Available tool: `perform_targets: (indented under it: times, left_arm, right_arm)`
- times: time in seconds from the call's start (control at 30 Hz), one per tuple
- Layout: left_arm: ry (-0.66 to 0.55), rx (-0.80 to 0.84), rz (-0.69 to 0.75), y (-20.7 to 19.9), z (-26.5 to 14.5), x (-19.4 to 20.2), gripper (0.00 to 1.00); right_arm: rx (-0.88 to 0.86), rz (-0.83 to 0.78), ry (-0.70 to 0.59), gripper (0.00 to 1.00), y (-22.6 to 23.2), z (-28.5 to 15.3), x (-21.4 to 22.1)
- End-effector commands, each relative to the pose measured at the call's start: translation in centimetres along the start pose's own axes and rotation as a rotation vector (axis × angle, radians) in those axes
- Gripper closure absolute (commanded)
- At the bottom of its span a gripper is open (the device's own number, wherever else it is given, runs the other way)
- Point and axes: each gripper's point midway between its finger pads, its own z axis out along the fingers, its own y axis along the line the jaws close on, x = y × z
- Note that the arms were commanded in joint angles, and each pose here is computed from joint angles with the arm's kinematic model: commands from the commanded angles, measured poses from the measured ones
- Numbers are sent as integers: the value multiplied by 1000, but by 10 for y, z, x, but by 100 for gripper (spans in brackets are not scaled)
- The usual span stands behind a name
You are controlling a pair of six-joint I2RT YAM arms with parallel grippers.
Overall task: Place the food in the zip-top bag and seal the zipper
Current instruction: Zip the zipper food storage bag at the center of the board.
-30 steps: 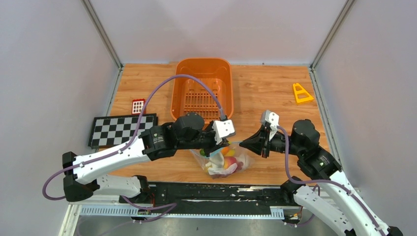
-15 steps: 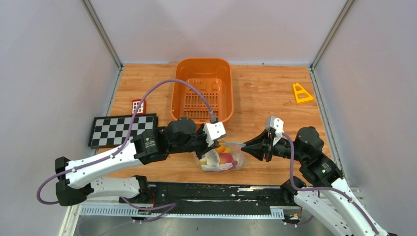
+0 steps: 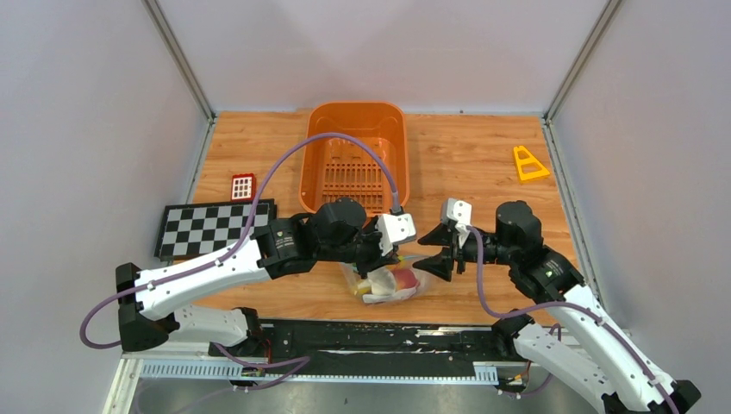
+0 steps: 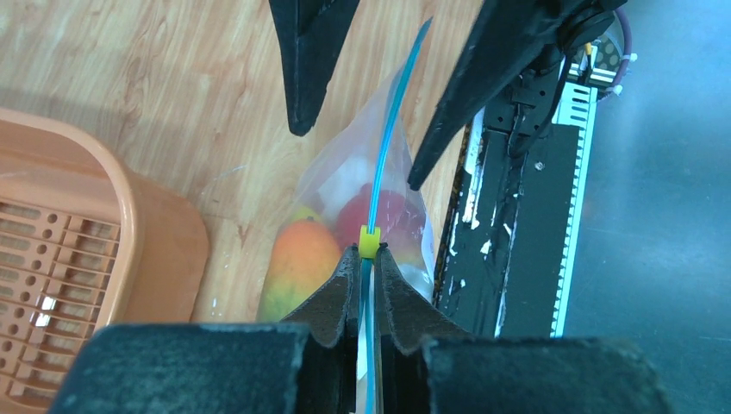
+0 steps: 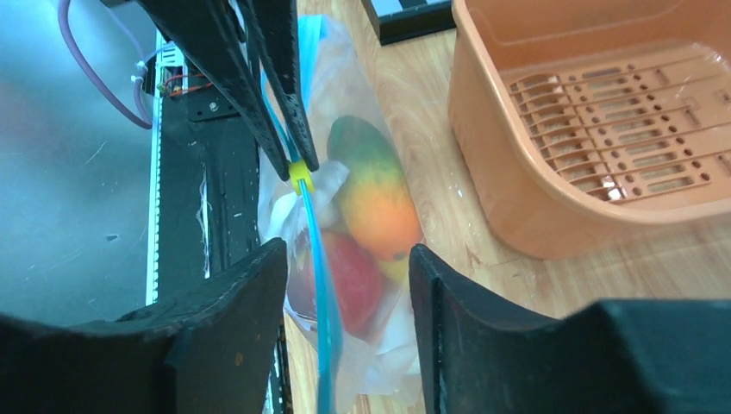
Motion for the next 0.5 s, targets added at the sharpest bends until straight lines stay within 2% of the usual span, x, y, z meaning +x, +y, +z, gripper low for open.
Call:
perform_targets:
  times: [0.0,0.13,0.27,0.3,0.47]
  left_arm:
    - [-94,9,20,-1,-8,-32,100]
    - [-95,-2,18,0,-10,-31,100]
    - [-89,-28,15,4,-12,-27,100]
    - [-93,-55,8,9,-13,-27,98]
    - [-139,-95,-2,15,-14,-33,70]
  right_arm:
    - [-47,-79,-29,49,4,0,-15]
    - [-82,-62,-34,69,7,4,-15]
    - [-94,-51,-38,99,8,5,-16]
    - [-93,-47,-42,100,8,5,-16]
    - [-105,-41,-71,100,14,4,-17]
